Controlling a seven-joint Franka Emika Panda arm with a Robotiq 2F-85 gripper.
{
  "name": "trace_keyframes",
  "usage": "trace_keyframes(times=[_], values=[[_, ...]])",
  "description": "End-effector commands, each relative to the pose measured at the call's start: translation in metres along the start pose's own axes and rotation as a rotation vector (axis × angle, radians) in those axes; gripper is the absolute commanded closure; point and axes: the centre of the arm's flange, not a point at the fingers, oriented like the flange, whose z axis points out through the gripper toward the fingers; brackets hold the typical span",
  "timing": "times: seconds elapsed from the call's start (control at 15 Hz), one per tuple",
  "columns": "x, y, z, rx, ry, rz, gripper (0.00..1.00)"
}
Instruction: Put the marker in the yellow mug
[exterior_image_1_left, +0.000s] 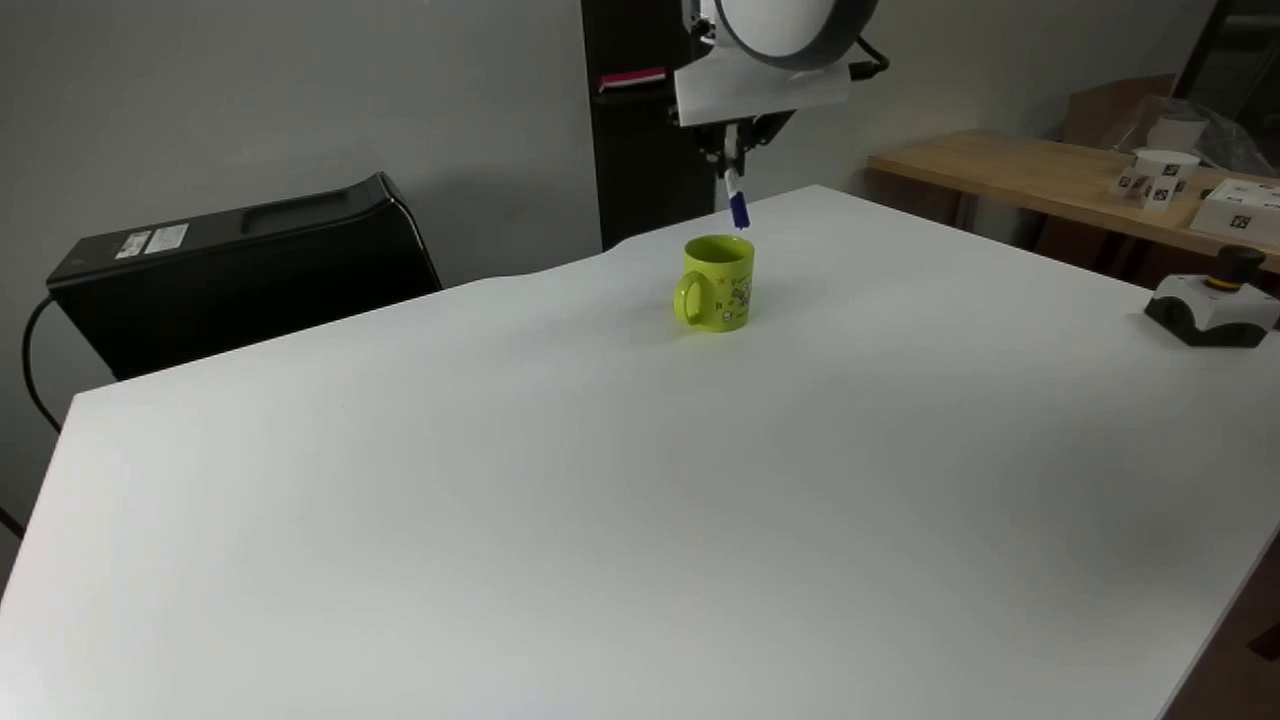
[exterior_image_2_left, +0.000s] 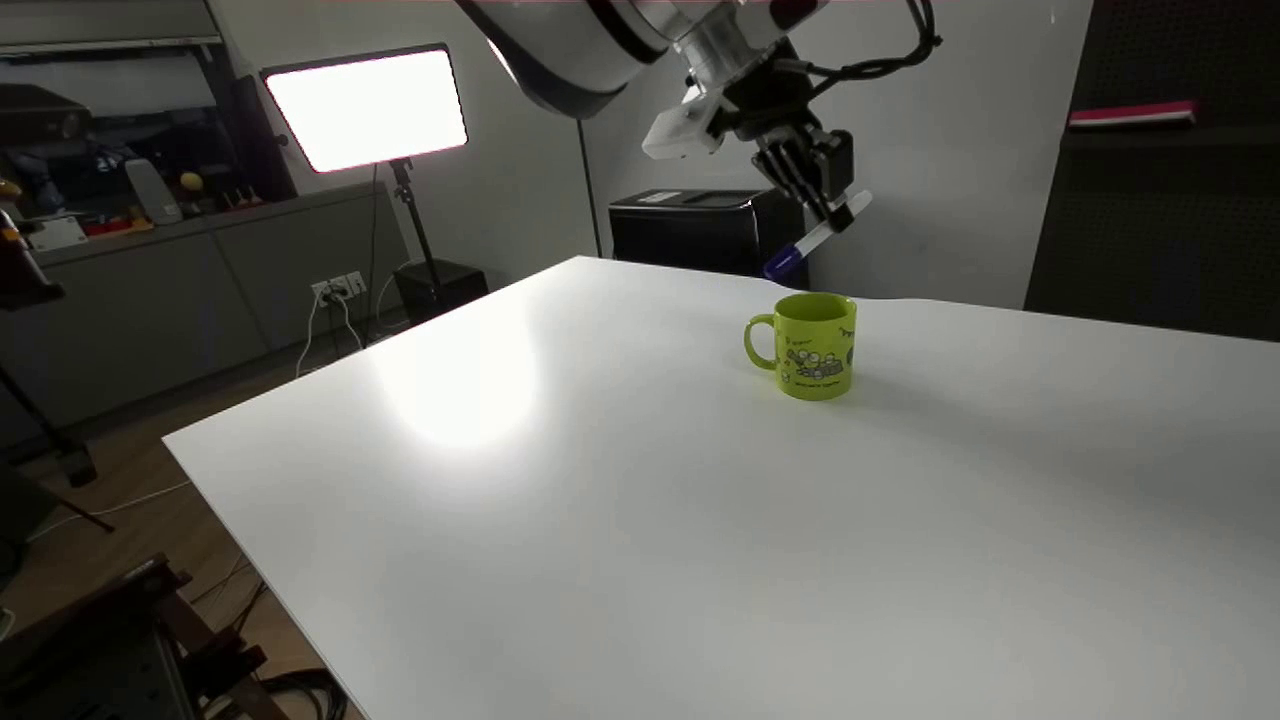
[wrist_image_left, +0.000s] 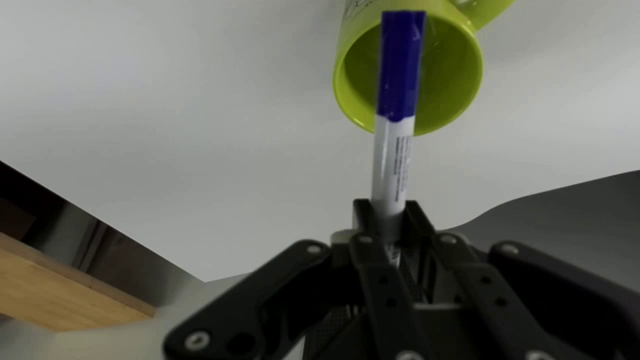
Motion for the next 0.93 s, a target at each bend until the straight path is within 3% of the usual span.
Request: trace_keyframes(times=[0.0, 0.33, 0.87], values=[[-0.001, -0.005, 0.002, 0.006, 0.125, 0.042, 0.96], [-0.011, -0.004, 0.009, 0.059, 0.221, 0.108, 0.96], [-0.037, 0.008, 0.043, 0.041, 0.211, 0.194, 0.96]])
